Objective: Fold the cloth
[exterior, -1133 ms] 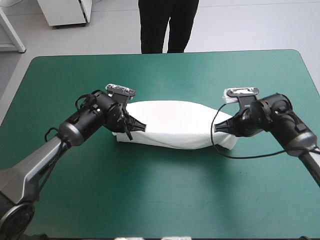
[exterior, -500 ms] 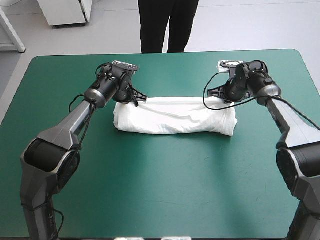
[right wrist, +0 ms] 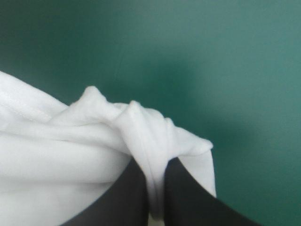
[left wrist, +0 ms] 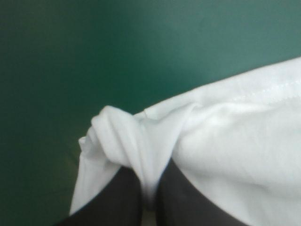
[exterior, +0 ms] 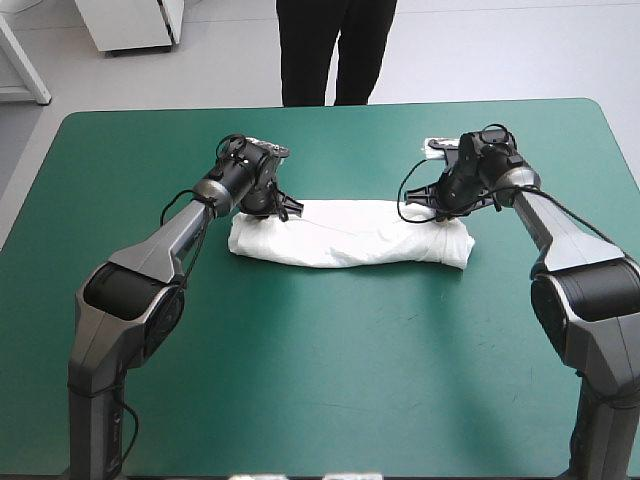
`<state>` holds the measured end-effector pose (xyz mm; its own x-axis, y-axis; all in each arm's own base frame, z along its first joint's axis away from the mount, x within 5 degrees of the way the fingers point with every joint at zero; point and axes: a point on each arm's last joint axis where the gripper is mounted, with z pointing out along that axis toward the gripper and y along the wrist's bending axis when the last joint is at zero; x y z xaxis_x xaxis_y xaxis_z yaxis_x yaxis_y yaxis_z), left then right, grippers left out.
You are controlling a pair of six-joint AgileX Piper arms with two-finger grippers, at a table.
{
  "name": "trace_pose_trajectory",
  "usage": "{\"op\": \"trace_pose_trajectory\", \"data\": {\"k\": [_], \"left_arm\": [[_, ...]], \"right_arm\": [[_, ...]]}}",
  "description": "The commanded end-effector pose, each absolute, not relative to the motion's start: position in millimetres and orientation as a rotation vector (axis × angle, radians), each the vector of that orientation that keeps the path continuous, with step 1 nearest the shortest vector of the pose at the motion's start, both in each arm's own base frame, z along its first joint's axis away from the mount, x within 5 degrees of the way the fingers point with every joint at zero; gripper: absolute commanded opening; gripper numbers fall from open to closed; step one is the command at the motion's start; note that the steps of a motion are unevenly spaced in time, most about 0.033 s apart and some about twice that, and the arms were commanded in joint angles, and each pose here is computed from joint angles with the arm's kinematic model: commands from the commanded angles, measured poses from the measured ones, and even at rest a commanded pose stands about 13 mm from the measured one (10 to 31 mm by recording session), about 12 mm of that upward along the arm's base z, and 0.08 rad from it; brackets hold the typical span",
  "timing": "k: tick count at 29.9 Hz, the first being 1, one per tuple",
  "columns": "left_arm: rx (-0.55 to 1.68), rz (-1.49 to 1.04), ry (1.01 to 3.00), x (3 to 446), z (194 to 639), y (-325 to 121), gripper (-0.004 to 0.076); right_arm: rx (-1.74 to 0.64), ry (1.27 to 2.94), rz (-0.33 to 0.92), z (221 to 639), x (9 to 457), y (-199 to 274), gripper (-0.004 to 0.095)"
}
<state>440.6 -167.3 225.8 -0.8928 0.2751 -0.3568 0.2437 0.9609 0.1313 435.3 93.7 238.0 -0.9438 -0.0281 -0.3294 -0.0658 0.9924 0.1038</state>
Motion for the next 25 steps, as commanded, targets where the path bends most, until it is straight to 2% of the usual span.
{"op": "trace_pose_trajectory", "data": {"k": [1, 5, 7, 9, 13, 14, 16, 19, 20, 25], "left_arm": [[0.346, 0.062, 2.616, 438, 267, -166, 0.0133], [0.343, 0.067, 2.625, 434, 276, -164, 0.0351], [0.341, 0.076, 2.625, 431, 285, -162, 0.0433], [0.333, 0.084, 2.611, 430, 298, -161, 0.0472], [0.313, 0.044, 2.542, 425, 325, -160, 0.0471], [0.307, 0.028, 2.525, 424, 332, -160, 0.0461], [0.3, 0.018, 2.498, 422, 342, -159, 0.0375], [0.309, -0.032, 2.481, 417, 353, -161, 0.0031], [0.342, -0.069, 2.478, 414, 355, -164, 0.0001], [0.434, -0.232, 2.472, 401, 359, -189, -0.0003]], "right_arm": [[-0.092, 2.713, 0.212, 273, 431, 93, 0.0237], [-0.099, 2.708, 0.277, 280, 427, 96, 0.0512], [-0.101, 2.691, 0.276, 287, 425, 96, 0.0574], [-0.108, 2.663, 0.263, 298, 422, 94, 0.0576], [-0.111, 2.594, 0.265, 325, 415, 92, 0.0555], [-0.113, 2.58, 0.26, 331, 413, 91, 0.0548], [-0.118, 2.557, 0.241, 341, 408, 89, 0.0538], [-0.106, 2.555, 0.222, 353, 399, 84, 0.0518], [-0.095, 2.564, 0.225, 356, 396, 84, 0.0512], [-0.076, 2.553, 0.236, 369, 386, 81, 0.0508]]}}
